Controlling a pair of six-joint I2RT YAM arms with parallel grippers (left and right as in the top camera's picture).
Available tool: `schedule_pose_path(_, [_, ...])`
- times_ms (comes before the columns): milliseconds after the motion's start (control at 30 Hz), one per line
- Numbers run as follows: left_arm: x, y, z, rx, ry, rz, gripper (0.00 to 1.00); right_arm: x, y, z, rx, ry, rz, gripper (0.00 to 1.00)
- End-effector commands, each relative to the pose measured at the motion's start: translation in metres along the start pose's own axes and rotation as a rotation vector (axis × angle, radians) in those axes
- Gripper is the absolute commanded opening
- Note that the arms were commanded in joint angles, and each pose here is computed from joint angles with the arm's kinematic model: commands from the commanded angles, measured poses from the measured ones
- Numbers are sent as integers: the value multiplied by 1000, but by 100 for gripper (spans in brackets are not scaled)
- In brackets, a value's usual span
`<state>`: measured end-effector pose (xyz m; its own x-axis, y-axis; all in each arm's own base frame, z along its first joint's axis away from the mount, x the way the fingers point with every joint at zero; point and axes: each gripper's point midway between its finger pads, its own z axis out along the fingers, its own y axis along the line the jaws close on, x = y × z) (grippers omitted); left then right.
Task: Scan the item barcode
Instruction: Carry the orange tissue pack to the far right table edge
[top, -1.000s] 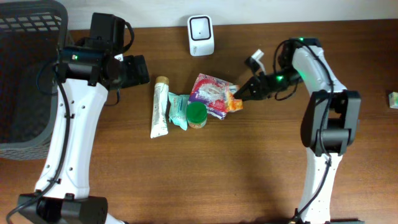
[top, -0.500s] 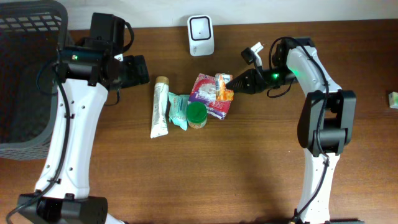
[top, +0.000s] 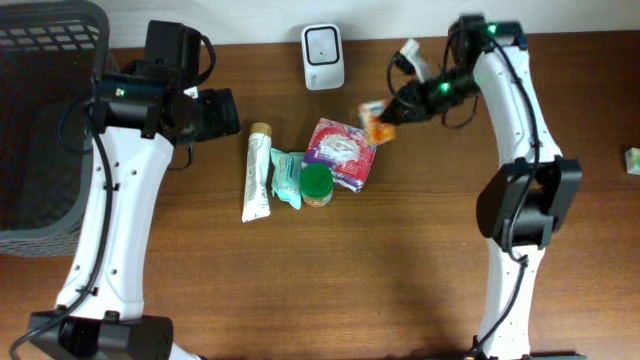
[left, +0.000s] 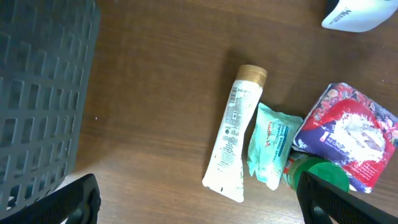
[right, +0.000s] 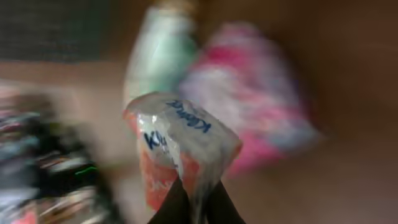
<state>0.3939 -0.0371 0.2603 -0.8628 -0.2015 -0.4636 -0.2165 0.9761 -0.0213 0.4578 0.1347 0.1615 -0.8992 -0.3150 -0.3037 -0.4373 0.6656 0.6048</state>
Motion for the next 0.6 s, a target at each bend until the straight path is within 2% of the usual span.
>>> schedule_pose_path(0, [0,0,0,-6,-2,7,99,-13,-53,-31,574,-2,149,4])
schedule_pose_path(167, [0,0,0,-6,-2,7,99,-106,-36,-29,775,-279,-120,4])
schedule_pose_path(200, [0,0,0,-6,-2,7,99,-135,-22,-30,832,-361,-235,4])
schedule_pose_path(267, [0,0,0,-5,-3,7,99,-165,-4,-32,930,-427,-393,4])
schedule_pose_path(367, [0,0,0,-5,-2,7,99,-202,12,-13,1088,-429,-698,4])
schedule_pose_path(400, [0,0,0,-6,-2,7,99,-206,12,-4,1104,-419,-750,4])
schedule_pose_path(567, [0,0,0,-6,-2,7,99,-211,-6,50,1082,-380,-815,4])
